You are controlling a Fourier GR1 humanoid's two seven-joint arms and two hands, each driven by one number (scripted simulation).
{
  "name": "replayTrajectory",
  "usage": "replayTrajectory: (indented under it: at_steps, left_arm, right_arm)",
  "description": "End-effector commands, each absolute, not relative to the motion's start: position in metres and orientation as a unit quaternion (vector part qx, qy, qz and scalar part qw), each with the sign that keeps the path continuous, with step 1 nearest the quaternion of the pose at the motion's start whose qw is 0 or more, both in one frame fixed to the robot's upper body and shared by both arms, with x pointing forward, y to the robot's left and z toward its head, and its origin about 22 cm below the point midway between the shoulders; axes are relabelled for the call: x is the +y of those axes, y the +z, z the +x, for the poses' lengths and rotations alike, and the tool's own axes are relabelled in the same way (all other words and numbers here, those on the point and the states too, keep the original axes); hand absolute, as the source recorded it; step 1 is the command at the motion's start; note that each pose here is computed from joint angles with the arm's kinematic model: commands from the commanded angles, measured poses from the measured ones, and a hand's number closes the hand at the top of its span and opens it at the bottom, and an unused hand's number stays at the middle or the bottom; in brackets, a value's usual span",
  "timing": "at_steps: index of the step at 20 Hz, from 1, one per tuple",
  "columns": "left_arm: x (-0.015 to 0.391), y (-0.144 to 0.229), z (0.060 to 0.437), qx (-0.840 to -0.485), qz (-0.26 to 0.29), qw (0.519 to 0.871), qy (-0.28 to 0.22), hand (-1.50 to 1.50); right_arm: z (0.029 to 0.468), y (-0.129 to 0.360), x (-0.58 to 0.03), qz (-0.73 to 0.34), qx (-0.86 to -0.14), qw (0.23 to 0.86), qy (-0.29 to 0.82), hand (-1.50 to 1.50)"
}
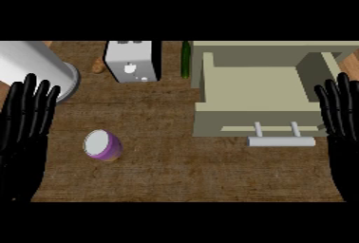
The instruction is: Pick up the can, place it into the drawer and close the drawer
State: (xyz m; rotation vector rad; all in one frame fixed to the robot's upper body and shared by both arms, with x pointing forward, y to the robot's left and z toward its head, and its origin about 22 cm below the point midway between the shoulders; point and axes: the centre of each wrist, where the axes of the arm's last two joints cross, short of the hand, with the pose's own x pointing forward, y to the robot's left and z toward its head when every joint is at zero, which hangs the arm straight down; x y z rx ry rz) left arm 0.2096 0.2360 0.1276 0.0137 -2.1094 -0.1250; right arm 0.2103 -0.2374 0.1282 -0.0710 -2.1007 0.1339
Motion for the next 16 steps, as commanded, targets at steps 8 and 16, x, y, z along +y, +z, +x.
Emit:
replayTrajectory:
  at_steps: [8,16]
  left_arm:
    - [0.249,0.100,0.207,-0.721,-0.268,0.558,-0.311,-1.50]
    - [0.331,0.121,0.218,-0.694,-0.304,0.553,-0.348,-1.50]
  right_arm:
    - [0.212,0.103,-0.248,-0.058,-0.797,0.602,0.009,-1.50]
    - [0.194,0.095,-0.256,-0.069,-0.775,0.628,0.010,-1.50]
